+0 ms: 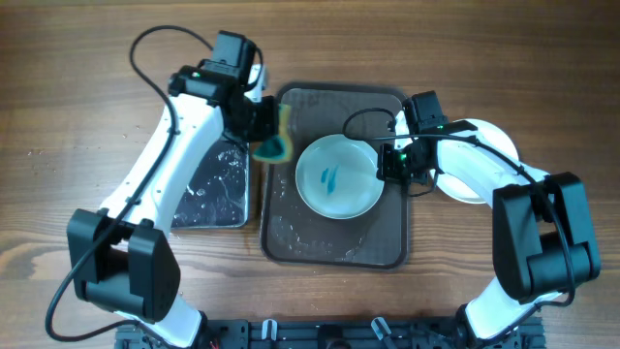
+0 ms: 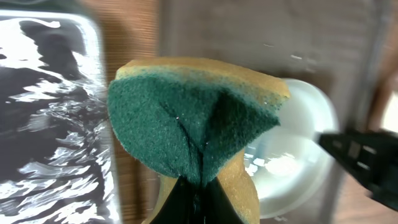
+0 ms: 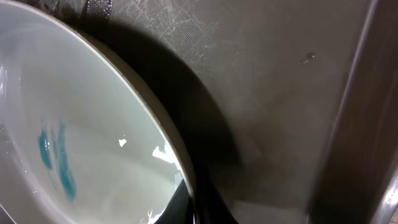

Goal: Clean dirty plates on tray and stack at the side
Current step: 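Scrub the plate with the sponge while the right gripper holds its rim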

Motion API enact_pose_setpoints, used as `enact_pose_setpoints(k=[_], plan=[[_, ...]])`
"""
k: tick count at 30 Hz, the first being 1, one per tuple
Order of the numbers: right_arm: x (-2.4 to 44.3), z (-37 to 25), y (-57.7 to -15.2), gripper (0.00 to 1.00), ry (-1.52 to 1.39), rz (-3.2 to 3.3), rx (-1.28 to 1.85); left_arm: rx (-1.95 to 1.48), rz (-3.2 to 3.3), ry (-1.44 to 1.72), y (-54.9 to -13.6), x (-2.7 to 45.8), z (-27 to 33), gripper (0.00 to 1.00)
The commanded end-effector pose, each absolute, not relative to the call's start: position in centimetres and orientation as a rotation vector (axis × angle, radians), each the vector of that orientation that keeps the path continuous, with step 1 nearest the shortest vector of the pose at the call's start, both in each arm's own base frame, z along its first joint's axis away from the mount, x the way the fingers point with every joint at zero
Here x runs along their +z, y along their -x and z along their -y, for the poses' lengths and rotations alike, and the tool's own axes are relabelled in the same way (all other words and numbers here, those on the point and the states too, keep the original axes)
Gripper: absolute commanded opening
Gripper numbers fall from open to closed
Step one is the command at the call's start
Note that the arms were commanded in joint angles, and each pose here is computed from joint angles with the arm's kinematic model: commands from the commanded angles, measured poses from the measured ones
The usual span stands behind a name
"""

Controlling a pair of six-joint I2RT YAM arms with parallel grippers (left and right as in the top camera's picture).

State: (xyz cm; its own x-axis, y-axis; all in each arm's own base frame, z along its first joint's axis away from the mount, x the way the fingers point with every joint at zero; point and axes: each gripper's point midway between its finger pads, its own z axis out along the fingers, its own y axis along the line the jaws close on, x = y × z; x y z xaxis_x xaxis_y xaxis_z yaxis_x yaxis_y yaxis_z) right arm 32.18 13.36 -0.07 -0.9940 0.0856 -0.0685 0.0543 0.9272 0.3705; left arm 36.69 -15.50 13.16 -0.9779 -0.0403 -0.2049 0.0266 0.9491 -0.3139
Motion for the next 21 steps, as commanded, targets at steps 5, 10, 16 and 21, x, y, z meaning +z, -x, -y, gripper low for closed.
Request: enact_pose_setpoints(k=[5, 10, 16, 21], plan=[[-1.7, -12.2, -31.7, 0.04, -0.179, -3.056, 0.468, -0.679, -2.941, -0.290, -34.5, 7.8, 27.7, 0.04], [-1.7, -12.2, -31.4, 0.04, -0.183, -3.067, 0.465, -0.654, -3.045, -0.240, -32.8, 3.0, 30.5, 0.04], [-1.7, -12.2, -31.4, 0.04, -0.184, -3.067, 0.465, 0.056, -3.004, -0.137, -35.3, 0.1, 22.0, 0.04], [-1.7, -12.2, -31.4, 0.04, -0.183, -3.068, 0.465, 0.497, -2.894, -0.135, -36.9, 1.5, 15.4, 0.04]])
